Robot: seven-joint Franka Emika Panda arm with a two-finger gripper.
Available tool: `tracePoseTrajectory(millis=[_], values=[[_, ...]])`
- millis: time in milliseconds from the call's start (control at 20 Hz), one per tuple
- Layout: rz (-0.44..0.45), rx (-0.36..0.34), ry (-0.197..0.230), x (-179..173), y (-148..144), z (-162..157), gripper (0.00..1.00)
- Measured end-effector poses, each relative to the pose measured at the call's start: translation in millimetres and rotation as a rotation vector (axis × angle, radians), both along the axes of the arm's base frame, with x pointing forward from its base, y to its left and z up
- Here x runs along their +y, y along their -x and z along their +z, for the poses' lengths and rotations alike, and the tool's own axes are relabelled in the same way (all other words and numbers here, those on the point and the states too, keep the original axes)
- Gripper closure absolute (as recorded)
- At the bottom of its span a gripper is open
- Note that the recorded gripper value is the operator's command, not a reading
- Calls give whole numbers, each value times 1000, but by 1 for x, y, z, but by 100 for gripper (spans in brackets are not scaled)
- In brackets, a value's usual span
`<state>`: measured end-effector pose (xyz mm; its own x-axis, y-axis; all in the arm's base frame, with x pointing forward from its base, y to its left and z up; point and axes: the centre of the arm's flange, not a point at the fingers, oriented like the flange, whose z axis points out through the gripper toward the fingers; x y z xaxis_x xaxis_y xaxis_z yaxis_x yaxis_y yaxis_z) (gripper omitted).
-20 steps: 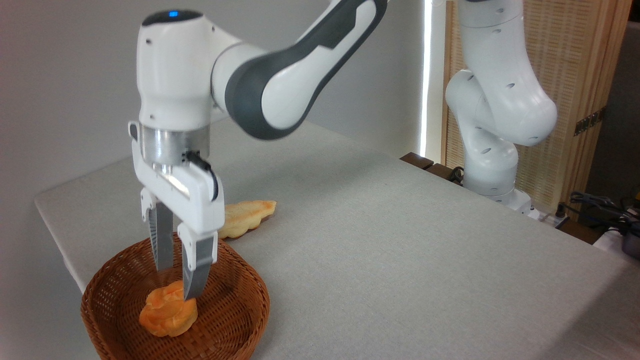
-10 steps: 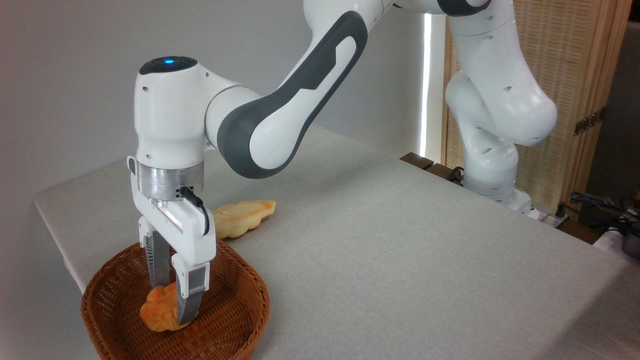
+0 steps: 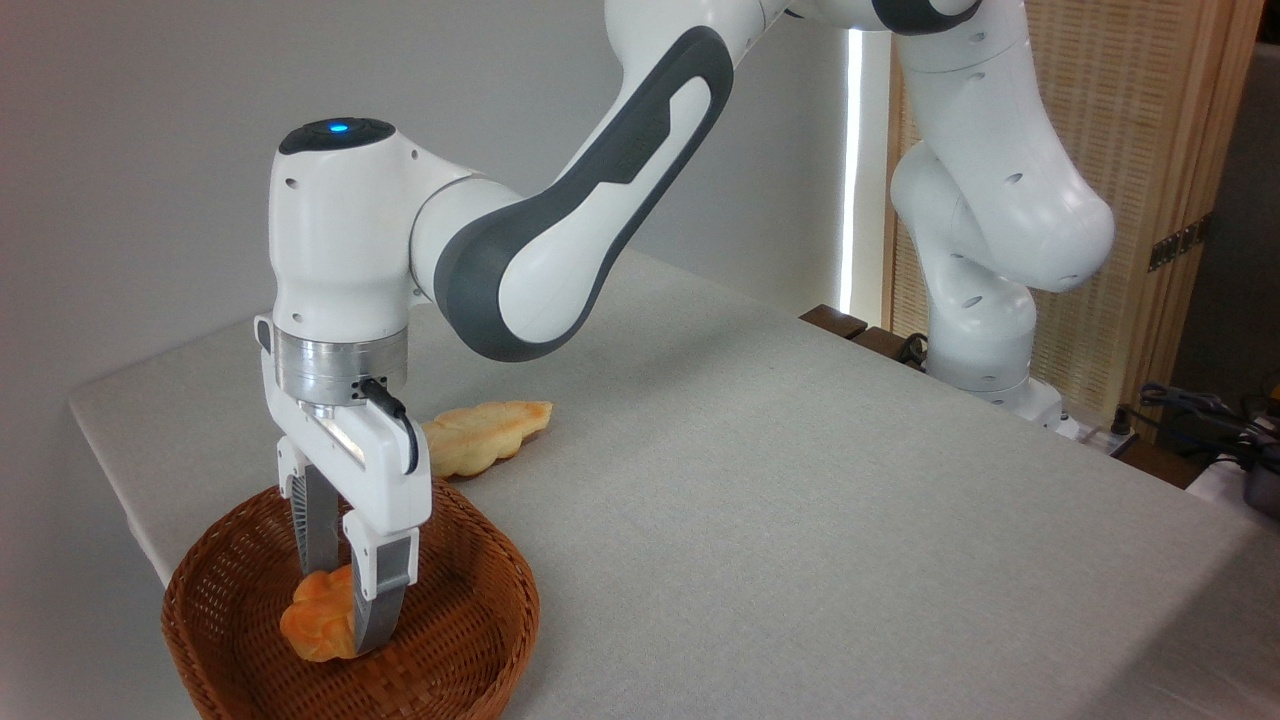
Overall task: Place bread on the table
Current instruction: 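Lower the gripper into the basket and close on the orange roll, then lift the orange roll out of the basket toward the flat bread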
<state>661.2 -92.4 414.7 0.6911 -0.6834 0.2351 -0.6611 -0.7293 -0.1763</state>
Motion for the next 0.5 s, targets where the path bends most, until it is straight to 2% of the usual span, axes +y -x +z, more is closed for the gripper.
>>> tracePoseTrajectory(millis=[500], values=[[0,-3,0,0,0,1,52]])
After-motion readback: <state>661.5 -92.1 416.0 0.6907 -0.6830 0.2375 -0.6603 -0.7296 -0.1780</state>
